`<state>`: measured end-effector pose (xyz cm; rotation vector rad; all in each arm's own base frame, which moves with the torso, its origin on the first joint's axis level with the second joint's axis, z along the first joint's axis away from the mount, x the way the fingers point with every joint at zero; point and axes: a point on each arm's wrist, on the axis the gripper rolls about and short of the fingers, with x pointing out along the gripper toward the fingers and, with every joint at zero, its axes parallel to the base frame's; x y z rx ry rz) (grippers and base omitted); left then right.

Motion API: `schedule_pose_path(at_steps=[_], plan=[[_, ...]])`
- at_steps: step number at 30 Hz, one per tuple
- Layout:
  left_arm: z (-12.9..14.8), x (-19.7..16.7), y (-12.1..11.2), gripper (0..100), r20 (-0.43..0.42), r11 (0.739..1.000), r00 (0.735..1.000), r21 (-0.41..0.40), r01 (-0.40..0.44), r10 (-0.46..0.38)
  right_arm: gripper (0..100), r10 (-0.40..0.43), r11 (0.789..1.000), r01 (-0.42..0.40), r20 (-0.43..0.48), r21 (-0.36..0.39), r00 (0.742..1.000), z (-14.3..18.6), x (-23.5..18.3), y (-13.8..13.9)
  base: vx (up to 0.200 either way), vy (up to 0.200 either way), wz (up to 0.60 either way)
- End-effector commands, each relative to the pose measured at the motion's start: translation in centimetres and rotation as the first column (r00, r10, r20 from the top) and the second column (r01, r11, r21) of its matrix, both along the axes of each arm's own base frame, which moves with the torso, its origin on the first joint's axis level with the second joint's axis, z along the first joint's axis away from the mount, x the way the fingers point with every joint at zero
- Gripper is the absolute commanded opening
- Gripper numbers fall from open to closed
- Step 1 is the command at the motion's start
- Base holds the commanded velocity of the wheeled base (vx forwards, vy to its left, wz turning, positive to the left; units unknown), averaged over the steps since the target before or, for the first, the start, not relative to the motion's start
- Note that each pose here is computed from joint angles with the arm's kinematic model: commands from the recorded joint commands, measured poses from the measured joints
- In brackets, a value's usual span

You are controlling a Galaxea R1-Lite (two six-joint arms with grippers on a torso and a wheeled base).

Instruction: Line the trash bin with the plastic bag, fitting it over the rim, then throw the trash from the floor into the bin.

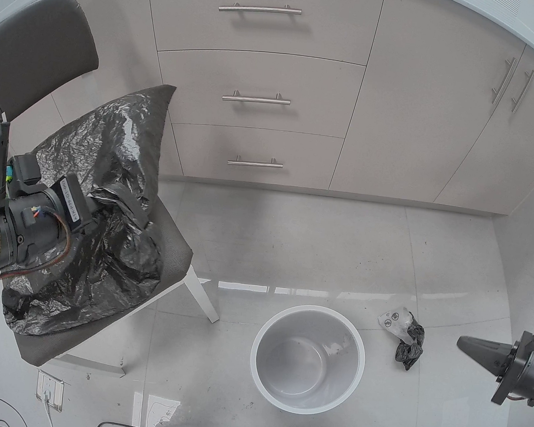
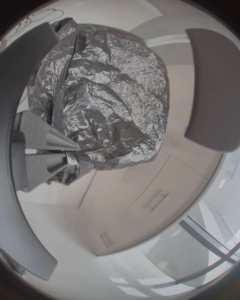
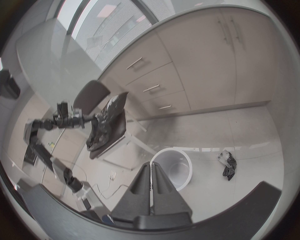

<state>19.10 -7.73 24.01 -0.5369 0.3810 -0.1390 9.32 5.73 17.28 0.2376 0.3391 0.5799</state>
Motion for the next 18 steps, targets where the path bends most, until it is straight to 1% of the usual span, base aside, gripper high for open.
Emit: schedule_pose_path(at_steps=[1, 3, 4, 7, 9, 11, 12, 13, 18], plan=[[2.0, -3.3, -5.9, 0, 0.001, 0.969, 0.977, -0.122, 0.213, -0.215, 0, 0.149, 0.961, -0.170, -0.108, -0.219, 0.983, -3.0, 0.1, 2.7, 0.000, 0.000, 0.00], [2.3, -3.0, -6.4, 0, 0.007, 0.967, 0.975, -0.125, 0.223, -0.224, 0, 0.147, 0.960, -0.167, -0.102, -0.224, 0.984, -2.7, 0.4, 3.0, 0.000, 0.000, 0.00], [2.5, -2.9, -6.6, 0, 0.012, 0.966, 0.974, -0.128, 0.225, -0.225, 100, 0.146, 0.960, -0.166, -0.103, -0.225, 0.984, -2.6, 0.5, 3.1, 0.000, 0.000, 0.00], [3.3, -1.8, -7.7, 0, 0.024, 0.963, 0.974, -0.147, 0.226, -0.225, 100, 0.159, 0.960, -0.176, -0.092, -0.220, 0.983, -1.6, 1.2, 4.0, 0.000, 0.000, 0.00], [3.3, -1.7, -7.8, 0, 0.024, 0.963, 0.974, -0.150, 0.225, -0.224, 100, 0.160, 0.959, -0.177, -0.092, -0.220, 0.983, -1.6, 1.2, 4.1, 0.000, 0.000, 0.00], [4.1, -1.2, -8.7, 0, 0.032, 0.953, 0.973, -0.197, 0.229, -0.227, 100, 0.159, 0.961, -0.172, -0.079, -0.215, 0.984, -0.7, 2.3, 5.1, 0.000, 0.000, 0.00], [4.2, -1.2, -8.8, 0, 0.031, 0.952, 0.973, -0.205, 0.229, -0.228, 100, 0.159, 0.962, -0.171, -0.074, -0.212, 0.984, -0.6, 2.4, 5.2, 0.000, 0.000, 0.00], [4.3, -1.4, -9.0, 0, 0.027, 0.944, 0.971, -0.230, 0.236, -0.236, 100, 0.159, 0.965, -0.167, -0.056, -0.203, 0.986, 0.0, 2.9, 5.6, 0.000, 0.000, 0.00], [4.1, -1.7, -9.5, 0, 0.021, 0.938, 0.966, -0.235, 0.256, -0.258, 100, 0.180, 0.964, -0.183, -0.034, -0.193, 0.983, 1.2, 4.0, 7.0, 0.000, 0.000, 0.00]])
